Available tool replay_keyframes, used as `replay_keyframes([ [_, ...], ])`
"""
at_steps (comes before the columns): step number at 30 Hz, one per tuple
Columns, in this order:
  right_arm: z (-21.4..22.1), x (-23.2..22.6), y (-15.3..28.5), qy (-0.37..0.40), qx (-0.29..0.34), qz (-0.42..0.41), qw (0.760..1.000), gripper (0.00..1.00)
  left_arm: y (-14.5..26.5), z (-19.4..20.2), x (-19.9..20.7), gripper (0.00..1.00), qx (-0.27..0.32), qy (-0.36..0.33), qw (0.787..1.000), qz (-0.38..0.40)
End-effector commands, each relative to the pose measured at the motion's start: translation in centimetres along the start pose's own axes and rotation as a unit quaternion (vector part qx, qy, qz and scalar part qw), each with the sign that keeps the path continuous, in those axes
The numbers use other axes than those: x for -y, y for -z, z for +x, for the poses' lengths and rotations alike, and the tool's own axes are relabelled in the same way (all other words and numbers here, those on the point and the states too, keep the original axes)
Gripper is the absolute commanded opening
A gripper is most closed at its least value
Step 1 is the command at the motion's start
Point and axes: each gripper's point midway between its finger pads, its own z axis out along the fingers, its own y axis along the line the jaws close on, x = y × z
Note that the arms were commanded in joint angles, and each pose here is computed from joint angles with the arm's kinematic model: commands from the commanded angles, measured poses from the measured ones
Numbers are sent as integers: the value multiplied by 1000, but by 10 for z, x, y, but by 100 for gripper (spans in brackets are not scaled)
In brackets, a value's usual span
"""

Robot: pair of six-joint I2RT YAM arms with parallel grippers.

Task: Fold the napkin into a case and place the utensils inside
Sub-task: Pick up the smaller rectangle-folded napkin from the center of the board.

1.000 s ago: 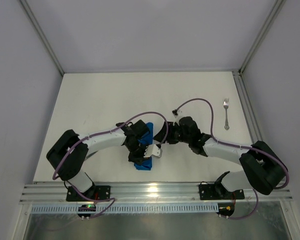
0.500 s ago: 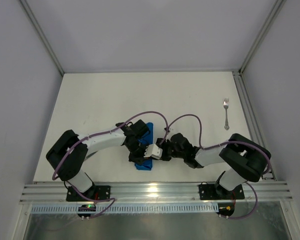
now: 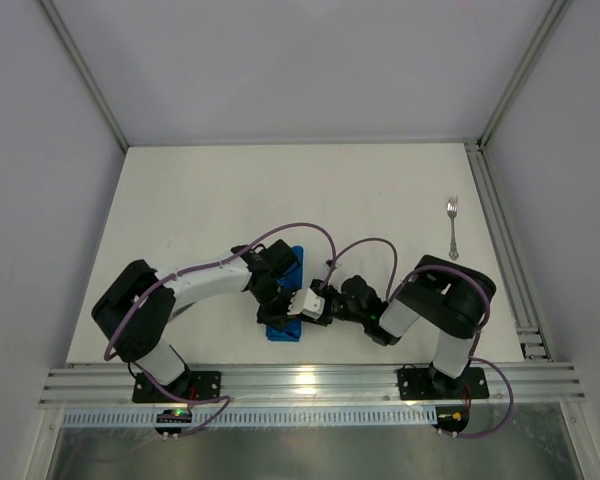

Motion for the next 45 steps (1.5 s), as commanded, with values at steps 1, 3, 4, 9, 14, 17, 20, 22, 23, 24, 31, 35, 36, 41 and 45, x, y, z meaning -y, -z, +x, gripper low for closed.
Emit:
replay_keyframes([
  [1,25,42,6,-19,-25,55,998,58,8,-12,-1,9,29,-17,999,-12],
  [3,25,41,5,-19,-22,50,998,52,8,-11,-2,9,28,-15,999,-13],
  [4,26,42,5,-19,-24,51,998,50,9,-10,-2,10,27,-15,999,-13],
  [9,24,42,5,-8,-23,59,998,40,13,-2,-4,9,21,-9,1000,-14],
  [14,19,34,0,6,-26,55,998,27,15,-2,-6,11,19,-10,1000,-19],
  [17,17,32,-4,9,-27,54,998,16,14,-1,-7,14,15,-7,1000,-19],
  [20,16,30,-4,11,-28,56,998,5,16,-1,-7,25,13,-8,1000,-22],
  [22,12,24,-5,18,-26,53,998,4,19,-2,-8,36,13,-8,1000,-26],
  [23,13,28,-4,20,-29,66,997,4,22,-5,-10,39,18,-7,999,-29],
  [24,6,19,-4,27,-20,60,998,4,24,-8,-6,46,26,1,999,-21],
  [31,-6,18,5,77,-33,124,989,4,94,-47,-5,56,131,39,991,-3],
  [35,-14,22,11,119,-54,176,976,4,137,-44,-29,56,181,99,978,-38],
  [36,-20,14,8,138,-52,174,974,4,144,-39,-39,55,182,116,975,-57],
  [41,-30,13,14,174,-77,215,958,4,142,3,-102,52,130,208,954,-173],
  [45,-34,16,23,201,-102,253,941,4,131,15,-122,51,116,266,939,-186],
])
